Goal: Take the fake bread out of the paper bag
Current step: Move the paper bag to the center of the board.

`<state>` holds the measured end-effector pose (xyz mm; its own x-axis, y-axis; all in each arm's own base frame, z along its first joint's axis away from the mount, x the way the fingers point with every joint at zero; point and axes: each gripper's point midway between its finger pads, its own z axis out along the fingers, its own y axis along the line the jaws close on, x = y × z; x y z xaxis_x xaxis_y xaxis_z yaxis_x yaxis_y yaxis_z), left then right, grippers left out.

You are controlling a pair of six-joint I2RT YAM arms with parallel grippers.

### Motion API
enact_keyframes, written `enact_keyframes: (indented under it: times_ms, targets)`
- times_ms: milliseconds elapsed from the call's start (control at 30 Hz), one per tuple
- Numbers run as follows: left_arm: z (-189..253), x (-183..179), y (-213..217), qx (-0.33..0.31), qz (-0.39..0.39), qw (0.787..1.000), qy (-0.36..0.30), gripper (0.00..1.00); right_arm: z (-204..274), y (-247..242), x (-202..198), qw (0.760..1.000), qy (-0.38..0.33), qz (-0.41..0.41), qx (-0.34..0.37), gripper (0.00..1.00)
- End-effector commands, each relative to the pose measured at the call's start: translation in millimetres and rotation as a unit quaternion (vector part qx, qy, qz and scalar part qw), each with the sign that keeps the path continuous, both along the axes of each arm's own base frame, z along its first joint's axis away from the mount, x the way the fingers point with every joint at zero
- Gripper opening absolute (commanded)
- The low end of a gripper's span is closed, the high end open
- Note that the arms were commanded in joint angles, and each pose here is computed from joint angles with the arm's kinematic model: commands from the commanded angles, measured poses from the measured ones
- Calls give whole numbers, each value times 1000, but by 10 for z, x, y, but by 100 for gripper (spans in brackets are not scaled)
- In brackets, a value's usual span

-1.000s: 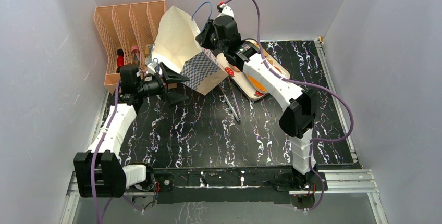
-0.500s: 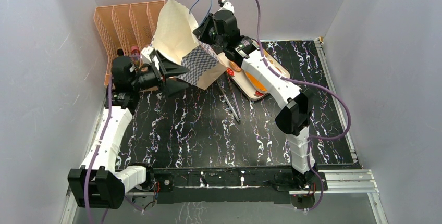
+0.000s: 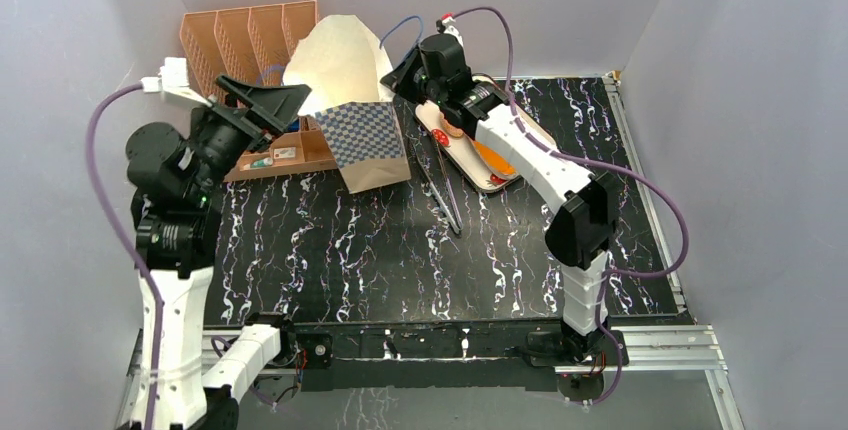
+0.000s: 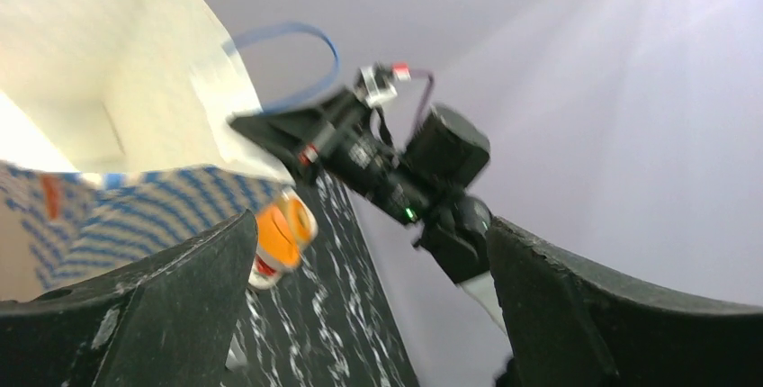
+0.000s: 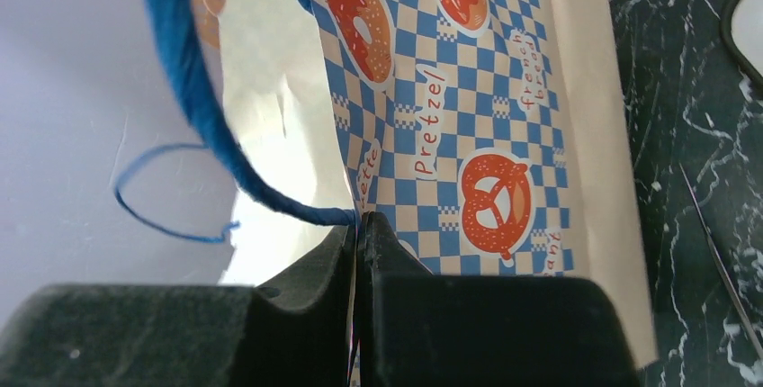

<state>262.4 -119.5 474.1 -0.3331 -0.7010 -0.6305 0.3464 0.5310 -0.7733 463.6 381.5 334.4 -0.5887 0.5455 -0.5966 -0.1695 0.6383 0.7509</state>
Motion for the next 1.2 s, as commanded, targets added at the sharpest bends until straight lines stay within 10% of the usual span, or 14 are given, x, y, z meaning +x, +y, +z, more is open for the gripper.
enact_keyframes:
  times_ms: [0, 1167]
  targets:
    - [35, 41, 519, 47, 157, 986, -21, 98, 574, -101, -277, 996, -29, 2, 83, 0]
    - [-225, 107, 850, 121, 237, 964, 8, 98, -120, -746, -720, 995, 17, -61, 76, 0]
